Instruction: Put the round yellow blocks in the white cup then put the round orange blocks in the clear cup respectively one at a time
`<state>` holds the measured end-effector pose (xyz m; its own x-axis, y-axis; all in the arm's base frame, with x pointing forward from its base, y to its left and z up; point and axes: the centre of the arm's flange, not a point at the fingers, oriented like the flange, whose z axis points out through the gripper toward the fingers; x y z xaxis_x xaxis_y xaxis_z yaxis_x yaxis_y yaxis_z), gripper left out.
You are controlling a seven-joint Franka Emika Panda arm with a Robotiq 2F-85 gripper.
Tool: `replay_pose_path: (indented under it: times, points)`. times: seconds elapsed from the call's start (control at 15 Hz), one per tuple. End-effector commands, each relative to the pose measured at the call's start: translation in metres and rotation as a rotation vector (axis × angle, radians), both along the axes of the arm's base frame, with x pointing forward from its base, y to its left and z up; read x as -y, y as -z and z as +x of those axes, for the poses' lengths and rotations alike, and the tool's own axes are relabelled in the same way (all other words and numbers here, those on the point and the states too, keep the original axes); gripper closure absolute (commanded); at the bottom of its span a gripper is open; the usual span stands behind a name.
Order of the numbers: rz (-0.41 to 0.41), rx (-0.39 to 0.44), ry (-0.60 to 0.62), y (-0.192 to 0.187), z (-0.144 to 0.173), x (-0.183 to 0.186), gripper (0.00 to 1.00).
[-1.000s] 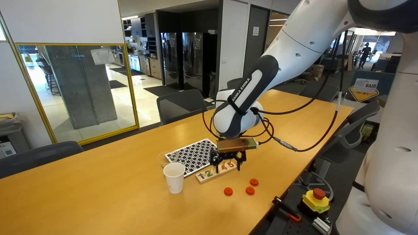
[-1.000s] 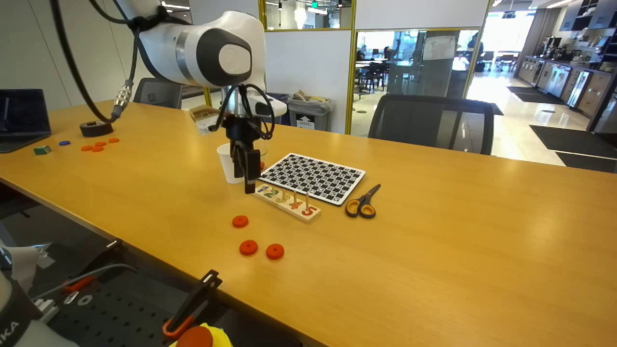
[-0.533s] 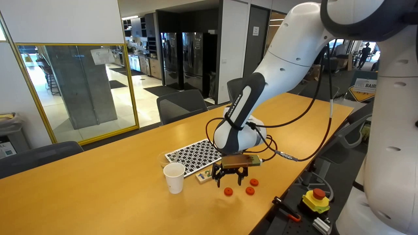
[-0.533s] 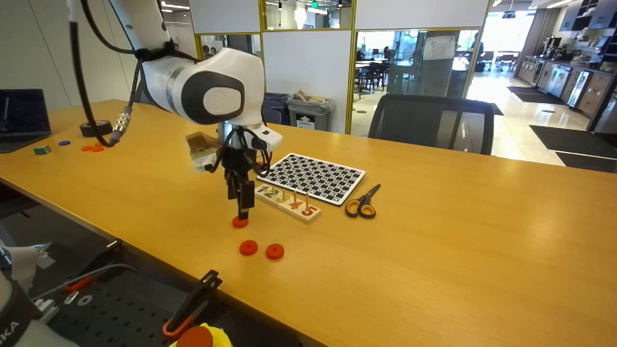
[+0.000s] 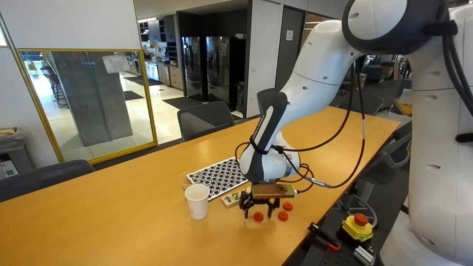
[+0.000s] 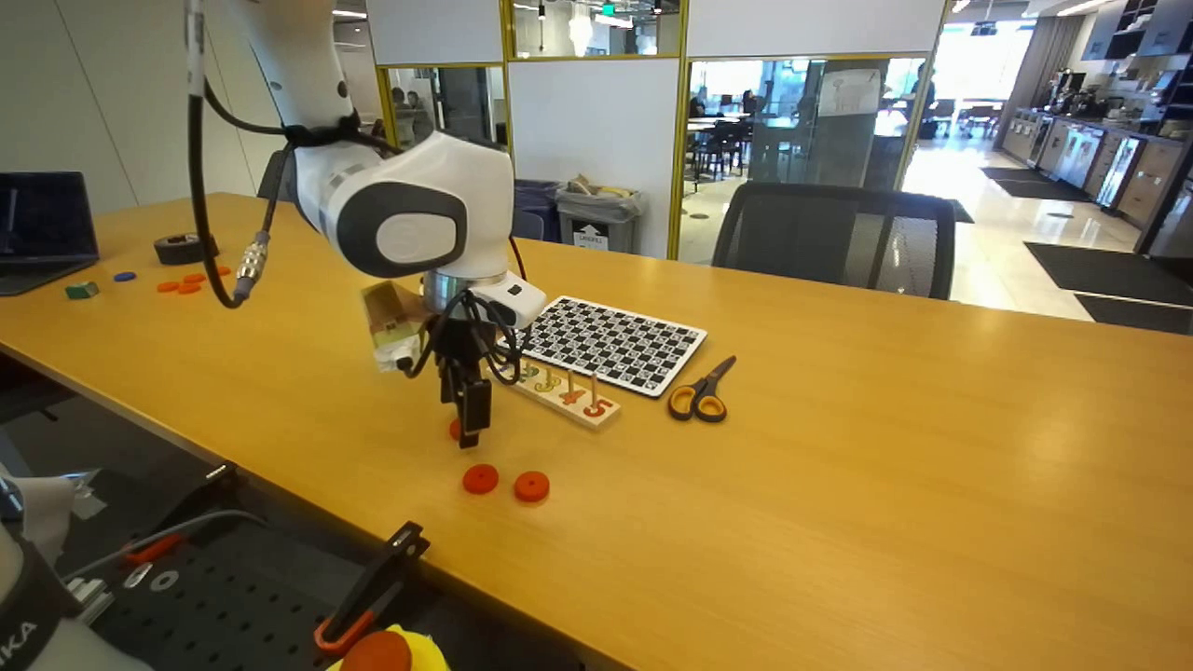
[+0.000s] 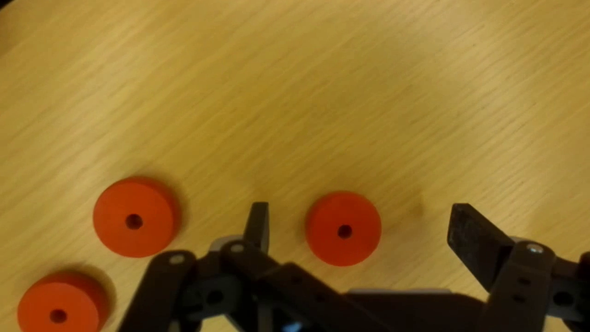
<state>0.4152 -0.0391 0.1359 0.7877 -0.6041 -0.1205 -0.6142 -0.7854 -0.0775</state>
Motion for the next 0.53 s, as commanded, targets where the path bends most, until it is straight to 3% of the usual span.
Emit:
replay_pose_path:
  times: [0.0,0.47]
  points:
    - [-0.020,0.045,0.012,0.007,0.004,0.003,0.00]
    - [-0.097,0.058,-0.012,0.005,0.001,-0.008,0.00]
